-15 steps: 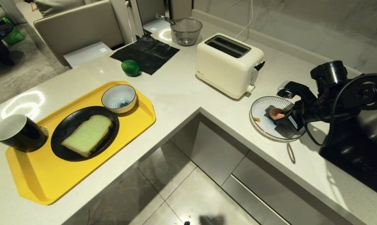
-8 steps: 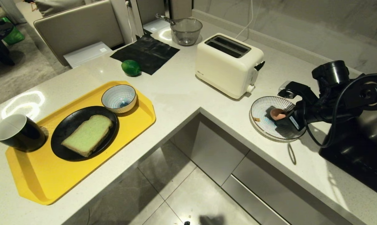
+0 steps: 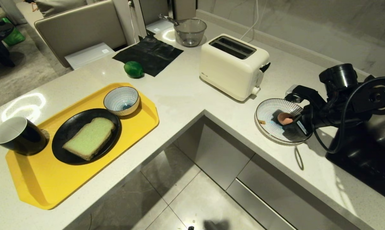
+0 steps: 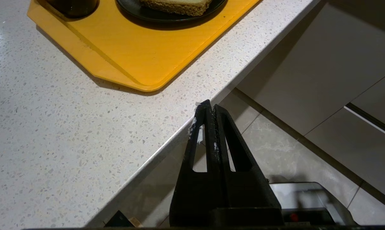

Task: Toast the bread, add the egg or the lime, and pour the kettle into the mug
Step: Pick up the egg

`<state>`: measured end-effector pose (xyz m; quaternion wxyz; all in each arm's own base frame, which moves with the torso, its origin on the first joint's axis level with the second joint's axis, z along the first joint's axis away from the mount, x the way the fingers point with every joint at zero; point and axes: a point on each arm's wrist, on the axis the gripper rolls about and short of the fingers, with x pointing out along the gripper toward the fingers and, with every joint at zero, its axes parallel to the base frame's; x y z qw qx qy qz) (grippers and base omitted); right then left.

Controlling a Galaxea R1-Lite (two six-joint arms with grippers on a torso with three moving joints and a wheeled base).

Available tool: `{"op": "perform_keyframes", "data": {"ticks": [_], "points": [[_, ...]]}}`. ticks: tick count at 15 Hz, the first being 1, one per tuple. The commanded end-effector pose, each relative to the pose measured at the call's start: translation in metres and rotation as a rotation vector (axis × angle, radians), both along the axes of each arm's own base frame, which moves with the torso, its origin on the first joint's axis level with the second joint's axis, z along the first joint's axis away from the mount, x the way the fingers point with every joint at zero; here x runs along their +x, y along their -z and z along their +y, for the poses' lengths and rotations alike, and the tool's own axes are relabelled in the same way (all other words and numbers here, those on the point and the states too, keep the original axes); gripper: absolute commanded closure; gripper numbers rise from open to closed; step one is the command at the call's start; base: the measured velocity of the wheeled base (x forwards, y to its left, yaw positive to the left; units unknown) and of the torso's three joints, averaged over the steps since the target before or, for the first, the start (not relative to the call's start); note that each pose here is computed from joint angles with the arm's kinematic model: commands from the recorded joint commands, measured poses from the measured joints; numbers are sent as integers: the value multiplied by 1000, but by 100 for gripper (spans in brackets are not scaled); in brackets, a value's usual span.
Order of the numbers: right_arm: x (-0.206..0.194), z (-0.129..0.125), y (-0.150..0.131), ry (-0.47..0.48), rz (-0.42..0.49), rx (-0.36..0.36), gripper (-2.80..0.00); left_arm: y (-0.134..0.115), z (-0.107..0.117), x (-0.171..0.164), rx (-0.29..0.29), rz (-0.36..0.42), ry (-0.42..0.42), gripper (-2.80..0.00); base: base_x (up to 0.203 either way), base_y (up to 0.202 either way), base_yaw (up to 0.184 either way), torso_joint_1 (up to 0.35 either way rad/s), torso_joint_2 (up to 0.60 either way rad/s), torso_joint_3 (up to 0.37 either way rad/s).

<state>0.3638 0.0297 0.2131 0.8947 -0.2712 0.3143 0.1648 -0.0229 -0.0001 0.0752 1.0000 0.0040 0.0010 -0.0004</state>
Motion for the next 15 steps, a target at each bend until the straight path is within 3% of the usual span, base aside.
{"op": "perform_keyframes", "data": {"ticks": [1,15], "points": [[-1,0,-1,1,0,1,-280,0,0,0,0,-1,-1,0,0,0,0,0,0,0],[-1,4,-7,-19,-21,18,-280,0,0,0,0,-1,-1,0,0,0,0,0,0,0]]}}
